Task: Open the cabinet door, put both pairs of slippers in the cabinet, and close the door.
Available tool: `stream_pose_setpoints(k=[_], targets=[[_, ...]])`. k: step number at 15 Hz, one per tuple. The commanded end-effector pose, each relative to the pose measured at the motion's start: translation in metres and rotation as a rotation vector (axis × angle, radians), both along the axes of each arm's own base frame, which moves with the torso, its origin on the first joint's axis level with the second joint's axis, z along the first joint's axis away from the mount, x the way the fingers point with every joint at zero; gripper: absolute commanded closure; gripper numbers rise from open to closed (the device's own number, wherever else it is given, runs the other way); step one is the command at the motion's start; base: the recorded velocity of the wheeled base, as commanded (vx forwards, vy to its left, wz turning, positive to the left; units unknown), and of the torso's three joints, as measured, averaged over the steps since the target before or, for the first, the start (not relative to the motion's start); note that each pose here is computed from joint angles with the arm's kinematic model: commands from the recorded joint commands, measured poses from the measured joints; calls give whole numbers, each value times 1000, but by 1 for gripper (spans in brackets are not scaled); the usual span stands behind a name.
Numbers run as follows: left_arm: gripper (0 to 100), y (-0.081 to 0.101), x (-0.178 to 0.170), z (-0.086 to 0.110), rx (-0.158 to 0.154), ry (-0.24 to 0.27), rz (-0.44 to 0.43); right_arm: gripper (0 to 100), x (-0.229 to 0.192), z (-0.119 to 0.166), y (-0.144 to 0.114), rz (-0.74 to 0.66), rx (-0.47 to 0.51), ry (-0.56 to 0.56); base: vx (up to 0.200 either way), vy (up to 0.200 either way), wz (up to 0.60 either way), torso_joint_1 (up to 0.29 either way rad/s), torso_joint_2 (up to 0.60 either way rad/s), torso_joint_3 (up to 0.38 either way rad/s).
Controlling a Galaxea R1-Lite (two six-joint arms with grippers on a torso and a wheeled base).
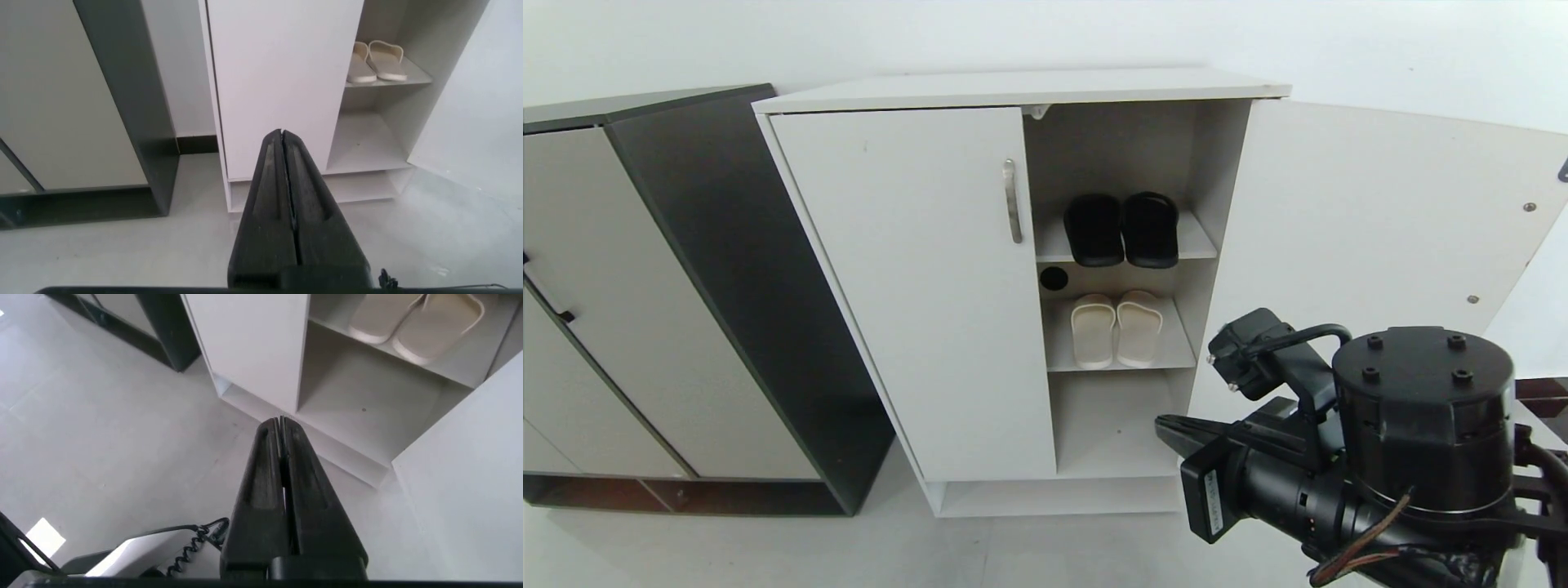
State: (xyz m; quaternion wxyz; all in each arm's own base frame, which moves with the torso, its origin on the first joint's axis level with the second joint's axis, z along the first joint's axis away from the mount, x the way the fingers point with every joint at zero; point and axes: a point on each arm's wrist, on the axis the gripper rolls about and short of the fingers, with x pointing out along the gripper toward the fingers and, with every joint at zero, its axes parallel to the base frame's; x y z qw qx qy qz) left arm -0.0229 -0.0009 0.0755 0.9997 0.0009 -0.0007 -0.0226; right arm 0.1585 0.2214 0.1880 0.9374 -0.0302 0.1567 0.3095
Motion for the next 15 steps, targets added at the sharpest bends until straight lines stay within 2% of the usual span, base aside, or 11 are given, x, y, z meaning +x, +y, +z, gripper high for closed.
stream_pose_setpoints(k=[1, 5, 8, 15], targets=[[100, 0, 0, 0, 0, 1, -1, 100, 0, -1, 1, 0, -7, 2, 0, 0, 0, 2, -71, -51], [100, 0, 0, 0, 0, 1, 1, 100, 0, -1, 1, -1, -7, 1, 0, 0, 0, 34, -250, -295], [100, 0, 0, 0, 0, 1, 1, 100, 1, -1, 0, -5, -4, 0, 0, 0, 0, 72, -525, -344], [100, 0, 0, 0, 0, 1, 1, 100, -1, 5, -2, -5, 16, -13, 0, 0, 0, 143, -463, -324]])
